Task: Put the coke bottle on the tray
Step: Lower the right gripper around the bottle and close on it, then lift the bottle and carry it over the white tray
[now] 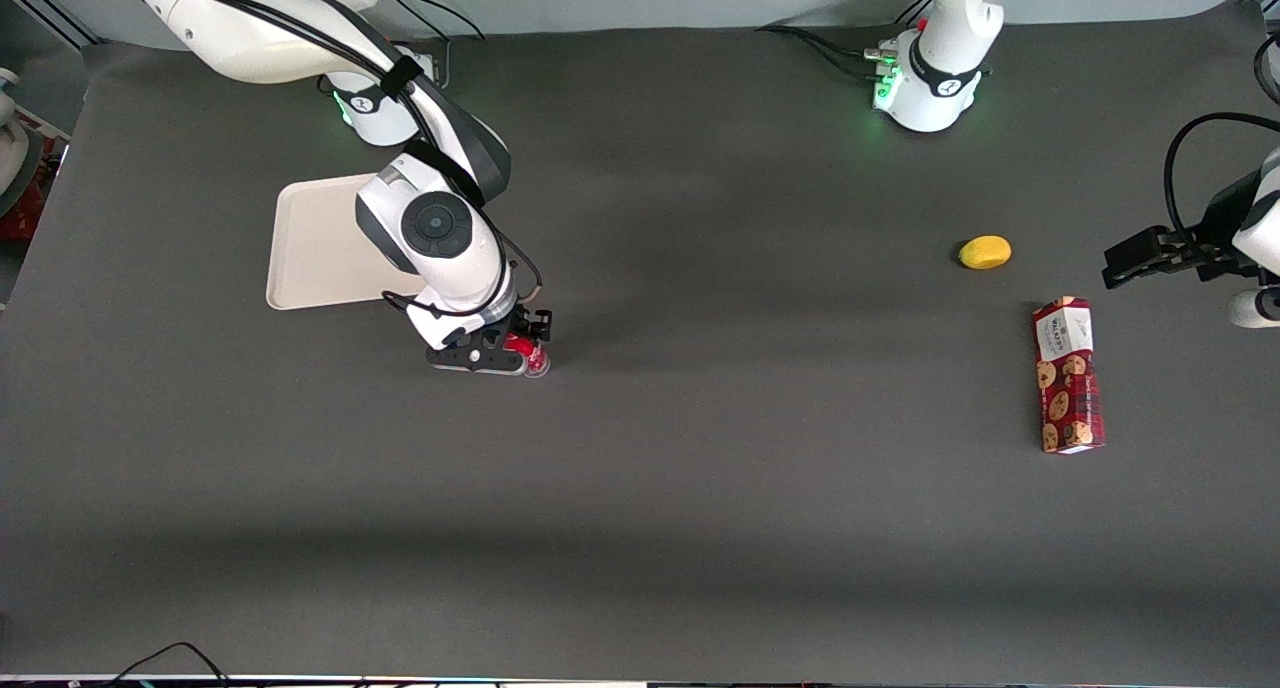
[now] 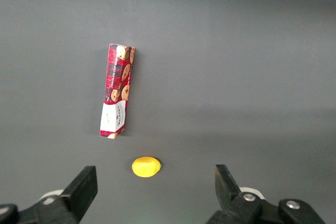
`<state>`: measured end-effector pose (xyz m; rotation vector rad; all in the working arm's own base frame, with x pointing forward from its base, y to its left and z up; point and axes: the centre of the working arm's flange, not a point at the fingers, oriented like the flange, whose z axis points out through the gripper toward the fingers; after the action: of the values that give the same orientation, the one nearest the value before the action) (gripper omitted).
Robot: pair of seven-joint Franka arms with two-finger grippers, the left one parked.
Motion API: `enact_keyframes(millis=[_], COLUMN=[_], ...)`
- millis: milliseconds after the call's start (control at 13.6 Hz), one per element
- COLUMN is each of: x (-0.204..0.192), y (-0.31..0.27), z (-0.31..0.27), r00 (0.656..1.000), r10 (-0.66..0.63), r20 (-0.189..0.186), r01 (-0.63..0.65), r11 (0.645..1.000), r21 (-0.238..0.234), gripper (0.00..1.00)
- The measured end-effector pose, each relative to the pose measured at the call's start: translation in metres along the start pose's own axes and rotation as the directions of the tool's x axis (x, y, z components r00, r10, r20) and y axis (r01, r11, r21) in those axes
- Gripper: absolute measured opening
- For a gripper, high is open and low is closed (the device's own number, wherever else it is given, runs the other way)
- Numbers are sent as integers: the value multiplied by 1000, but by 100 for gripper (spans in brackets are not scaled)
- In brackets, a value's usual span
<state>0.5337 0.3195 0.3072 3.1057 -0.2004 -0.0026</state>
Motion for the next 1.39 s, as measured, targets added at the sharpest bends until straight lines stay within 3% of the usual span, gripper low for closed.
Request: enact_keyframes(millis=[147, 220, 294, 587, 881, 1028, 1248, 1394], x=[1, 1, 2, 3, 7, 12, 19, 15], y=[-1, 0, 1, 1, 7, 21, 87, 135], z=[-1, -1, -2, -3, -46, -93, -162, -198], r00=[1000, 1000, 1000, 1000, 999, 998, 990, 986], r10=[2, 4, 6, 8, 17, -26, -95, -137], r20=[-5, -6, -7, -8, 50, 60, 102, 100], r01=[-2, -4, -5, -8, -13, 30, 98, 140], r11=[1000, 1000, 1000, 1000, 997, 998, 995, 990], r21=[6, 7, 7, 7, -73, -54, -30, -29], gripper=[51, 37, 34, 34, 34, 34, 34, 34])
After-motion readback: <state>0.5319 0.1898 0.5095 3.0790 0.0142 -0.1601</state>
